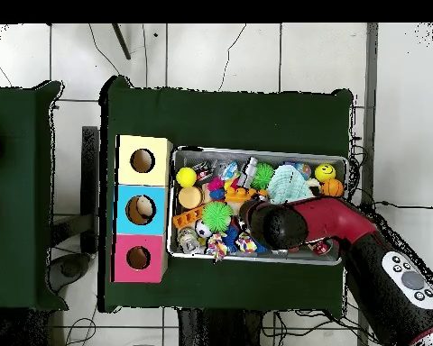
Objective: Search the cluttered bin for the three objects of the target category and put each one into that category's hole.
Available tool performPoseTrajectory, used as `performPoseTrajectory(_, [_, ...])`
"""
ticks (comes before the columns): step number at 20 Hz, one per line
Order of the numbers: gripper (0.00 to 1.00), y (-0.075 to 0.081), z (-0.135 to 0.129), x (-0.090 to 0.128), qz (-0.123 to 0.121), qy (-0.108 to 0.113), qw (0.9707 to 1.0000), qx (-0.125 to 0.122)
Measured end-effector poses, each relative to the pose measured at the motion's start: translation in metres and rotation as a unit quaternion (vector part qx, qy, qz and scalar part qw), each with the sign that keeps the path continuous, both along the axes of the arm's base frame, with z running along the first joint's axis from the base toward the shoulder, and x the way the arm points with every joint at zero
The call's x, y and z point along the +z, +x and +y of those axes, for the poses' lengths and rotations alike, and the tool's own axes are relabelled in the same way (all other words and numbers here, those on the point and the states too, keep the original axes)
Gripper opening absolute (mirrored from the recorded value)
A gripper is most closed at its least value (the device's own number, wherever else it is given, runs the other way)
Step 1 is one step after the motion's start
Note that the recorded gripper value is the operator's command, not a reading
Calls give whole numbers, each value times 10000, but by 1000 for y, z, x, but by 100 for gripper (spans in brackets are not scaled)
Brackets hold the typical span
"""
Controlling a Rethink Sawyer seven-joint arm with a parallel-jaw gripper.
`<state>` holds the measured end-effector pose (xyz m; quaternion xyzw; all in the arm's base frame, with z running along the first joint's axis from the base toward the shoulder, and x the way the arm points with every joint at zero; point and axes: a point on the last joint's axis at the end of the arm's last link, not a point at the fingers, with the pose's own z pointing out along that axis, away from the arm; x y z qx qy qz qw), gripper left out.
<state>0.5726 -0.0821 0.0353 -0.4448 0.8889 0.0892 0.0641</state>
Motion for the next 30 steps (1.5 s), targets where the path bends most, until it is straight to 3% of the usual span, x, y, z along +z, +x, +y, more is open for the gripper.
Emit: performPoseTrajectory(30, [100, -19, 5, -32, -65, -182, 9984, 539])
